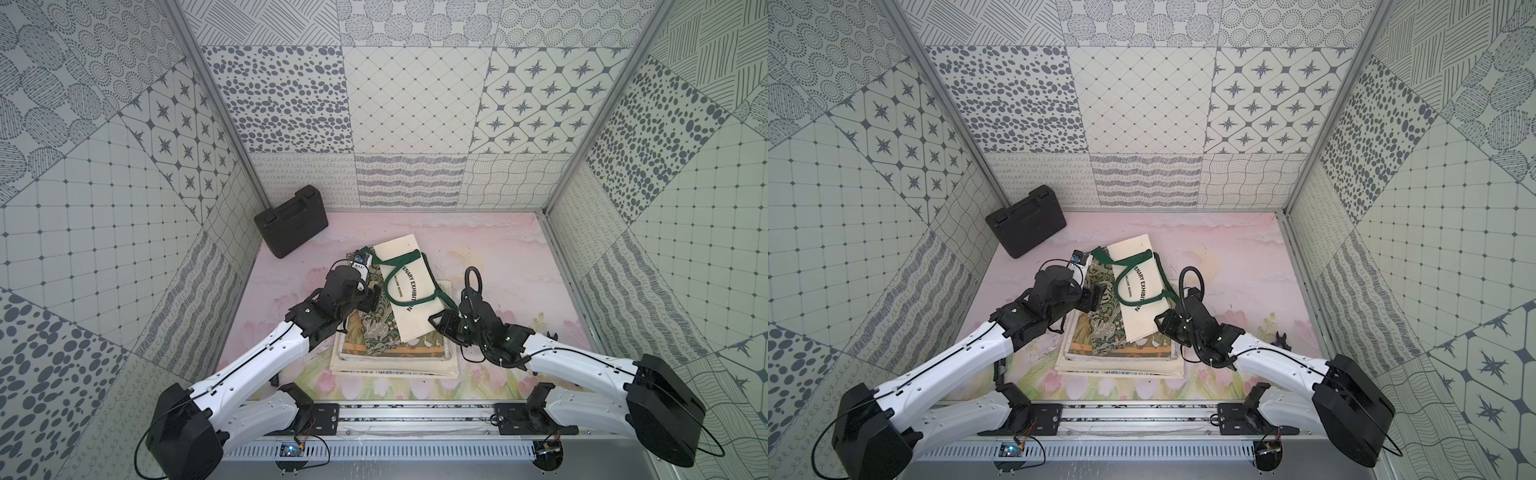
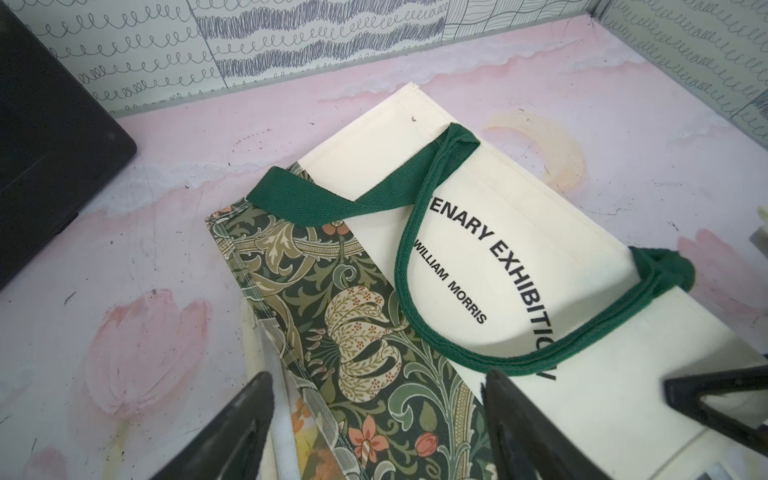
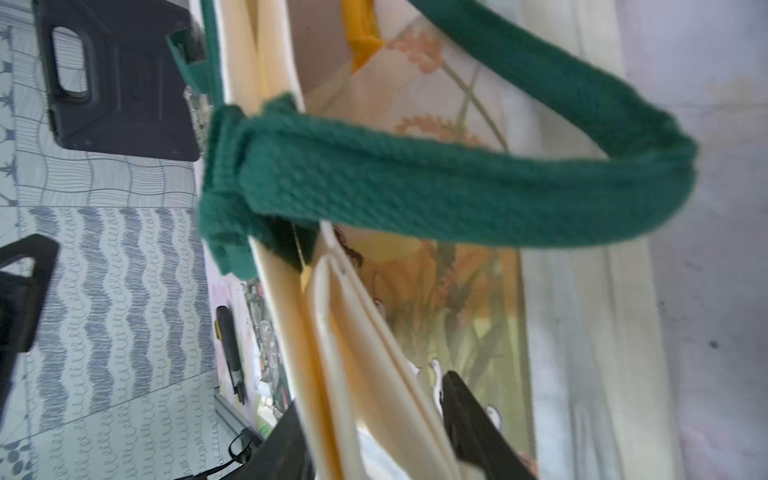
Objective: Put away the canvas bag
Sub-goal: Place the canvas bag at the center of the board.
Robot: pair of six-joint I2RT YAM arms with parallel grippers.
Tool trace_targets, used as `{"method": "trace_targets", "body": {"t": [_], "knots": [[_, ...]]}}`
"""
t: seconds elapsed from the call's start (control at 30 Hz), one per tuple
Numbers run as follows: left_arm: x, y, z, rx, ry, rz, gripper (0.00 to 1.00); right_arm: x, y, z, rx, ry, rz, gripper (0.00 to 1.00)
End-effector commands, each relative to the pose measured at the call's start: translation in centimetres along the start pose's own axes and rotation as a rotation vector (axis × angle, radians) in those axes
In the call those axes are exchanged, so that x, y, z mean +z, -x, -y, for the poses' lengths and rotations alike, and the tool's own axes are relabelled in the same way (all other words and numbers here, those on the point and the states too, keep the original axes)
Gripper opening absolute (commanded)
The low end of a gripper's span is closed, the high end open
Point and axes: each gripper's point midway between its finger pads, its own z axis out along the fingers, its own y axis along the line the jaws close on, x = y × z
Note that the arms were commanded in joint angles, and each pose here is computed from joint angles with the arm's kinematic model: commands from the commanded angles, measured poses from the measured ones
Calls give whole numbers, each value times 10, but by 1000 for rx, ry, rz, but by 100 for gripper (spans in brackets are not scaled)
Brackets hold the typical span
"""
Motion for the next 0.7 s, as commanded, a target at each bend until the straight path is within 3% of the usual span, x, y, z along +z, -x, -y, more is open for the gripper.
{"method": "trace_targets", "body": {"t": [0.0, 0.13, 0.37, 0.67], "knots": [[-4, 5, 0, -23, -15, 10, 80, 2, 12, -8, 103, 35, 89, 48], [-4, 5, 1, -29, -19, 8, 80, 9, 1, -13, 130, 50, 57, 48], [-7, 5, 1, -37, -22, 12, 80, 21, -7, -26, 187, 169, 109, 48], [-7, 2, 1, -48, -24, 4, 80, 21, -20, -61, 126, 299, 207, 48]]}}
